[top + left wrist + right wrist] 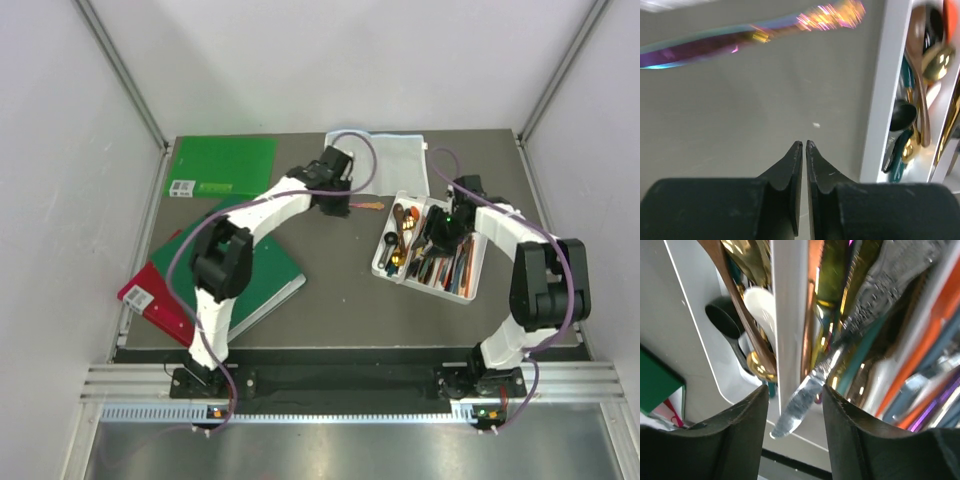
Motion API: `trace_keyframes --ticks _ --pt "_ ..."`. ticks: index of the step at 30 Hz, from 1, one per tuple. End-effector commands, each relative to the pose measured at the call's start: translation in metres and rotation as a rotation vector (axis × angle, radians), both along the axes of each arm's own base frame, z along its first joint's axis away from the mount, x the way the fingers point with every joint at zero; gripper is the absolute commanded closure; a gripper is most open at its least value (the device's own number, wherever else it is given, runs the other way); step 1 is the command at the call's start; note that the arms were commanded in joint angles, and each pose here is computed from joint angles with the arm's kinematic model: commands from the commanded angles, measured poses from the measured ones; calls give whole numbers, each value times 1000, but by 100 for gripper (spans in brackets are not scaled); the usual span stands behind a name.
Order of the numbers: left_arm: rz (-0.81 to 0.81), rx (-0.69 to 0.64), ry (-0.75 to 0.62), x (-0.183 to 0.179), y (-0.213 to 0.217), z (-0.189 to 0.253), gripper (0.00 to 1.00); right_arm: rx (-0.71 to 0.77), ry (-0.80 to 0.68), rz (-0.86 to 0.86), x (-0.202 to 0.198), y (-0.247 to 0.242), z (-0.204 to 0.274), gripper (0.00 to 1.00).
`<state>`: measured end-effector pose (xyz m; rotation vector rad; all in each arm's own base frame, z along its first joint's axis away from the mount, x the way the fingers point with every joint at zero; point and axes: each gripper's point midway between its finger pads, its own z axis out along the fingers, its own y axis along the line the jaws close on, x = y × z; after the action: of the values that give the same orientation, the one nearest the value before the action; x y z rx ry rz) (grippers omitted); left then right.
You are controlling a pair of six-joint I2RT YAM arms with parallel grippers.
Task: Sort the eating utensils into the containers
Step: Place the knife in the storage box.
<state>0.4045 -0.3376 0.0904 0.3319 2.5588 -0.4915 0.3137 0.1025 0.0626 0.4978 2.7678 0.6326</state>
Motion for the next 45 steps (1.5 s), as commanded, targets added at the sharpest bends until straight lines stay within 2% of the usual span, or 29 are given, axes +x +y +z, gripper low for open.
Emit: trace_keyframes --ticks 1,4,14,23,26,30,35,38,39,41,45 --pt "52 -74 -231 18 10 85 88 -48 -61 -19 33 7 9 55" --pt "59 -49 -217 14 17 83 88 -88 -40 -37 36 4 7 58" --pt "48 -24 -197 7 29 73 90 -114 -24 -60 23 0 21 57" --pt "39 -13 -197 5 32 70 91 -166 72 -45 14 0 -4 58" --pt "44 -5 -196 4 37 69 91 -188 103 -40 12 -1 -12 61" --pt "44 -6 -197 2 39 68 91 -215 110 -56 13 -6 -16 73" --pt "41 -6 -195 2 38 66 91 -209 139 -41 13 -3 -29 69" --pt "41 0 -195 3 40 65 91 -204 138 -43 15 -2 -30 78" --pt "40 0 -196 3 40 65 91 -208 134 -45 16 -3 -30 89" --pt "39 1 -194 2 41 65 91 -210 119 -43 21 -2 -27 98" --pt "38 2 -186 2 42 62 91 -238 80 -39 31 -5 -17 100"
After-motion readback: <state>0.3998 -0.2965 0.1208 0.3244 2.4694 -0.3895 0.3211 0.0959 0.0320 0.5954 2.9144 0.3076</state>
